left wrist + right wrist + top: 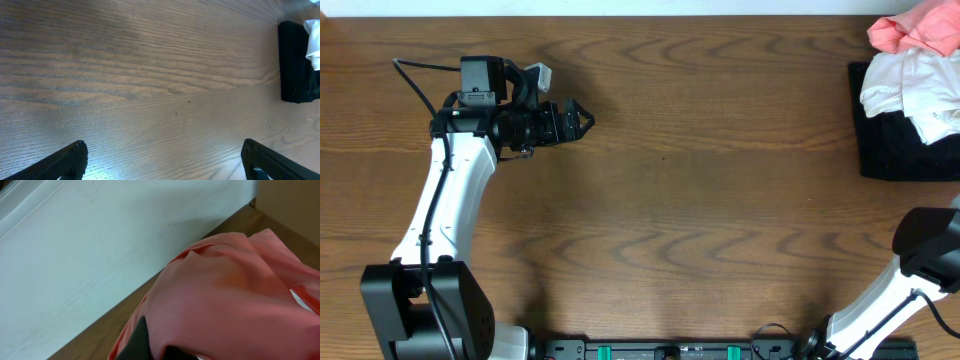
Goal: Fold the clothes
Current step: 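Lift the bundle and carry it right into the black container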
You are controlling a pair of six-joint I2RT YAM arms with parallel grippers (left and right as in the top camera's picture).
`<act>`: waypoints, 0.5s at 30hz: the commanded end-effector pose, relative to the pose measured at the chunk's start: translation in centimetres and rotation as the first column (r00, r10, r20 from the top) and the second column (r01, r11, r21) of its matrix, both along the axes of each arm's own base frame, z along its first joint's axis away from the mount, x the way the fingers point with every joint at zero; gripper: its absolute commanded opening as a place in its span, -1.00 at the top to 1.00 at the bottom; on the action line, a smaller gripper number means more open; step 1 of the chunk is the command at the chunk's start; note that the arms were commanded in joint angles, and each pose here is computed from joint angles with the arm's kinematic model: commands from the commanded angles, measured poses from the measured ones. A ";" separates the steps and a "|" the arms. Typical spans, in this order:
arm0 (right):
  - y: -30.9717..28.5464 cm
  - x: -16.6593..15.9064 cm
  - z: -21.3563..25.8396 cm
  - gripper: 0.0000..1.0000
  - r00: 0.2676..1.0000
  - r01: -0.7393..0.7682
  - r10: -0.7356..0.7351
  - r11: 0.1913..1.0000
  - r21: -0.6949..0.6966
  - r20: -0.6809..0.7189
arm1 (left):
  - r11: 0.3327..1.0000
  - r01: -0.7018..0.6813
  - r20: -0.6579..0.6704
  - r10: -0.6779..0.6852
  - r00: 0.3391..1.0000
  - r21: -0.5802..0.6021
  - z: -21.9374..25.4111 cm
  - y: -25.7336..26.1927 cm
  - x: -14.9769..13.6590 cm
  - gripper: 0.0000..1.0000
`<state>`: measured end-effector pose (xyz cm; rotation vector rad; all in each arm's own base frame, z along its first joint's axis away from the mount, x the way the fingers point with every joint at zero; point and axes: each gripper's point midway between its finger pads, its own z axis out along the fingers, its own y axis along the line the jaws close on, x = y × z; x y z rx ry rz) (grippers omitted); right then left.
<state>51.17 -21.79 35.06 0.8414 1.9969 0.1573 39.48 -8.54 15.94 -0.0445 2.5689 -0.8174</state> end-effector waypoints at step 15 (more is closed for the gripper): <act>-2.5 -1.2 -6.3 0.97 0.987 -0.140 0.144 0.989 0.046 -0.076 | 1.000 -0.006 0.027 0.005 1.000 0.030 0.6 0.5 0.3 -0.96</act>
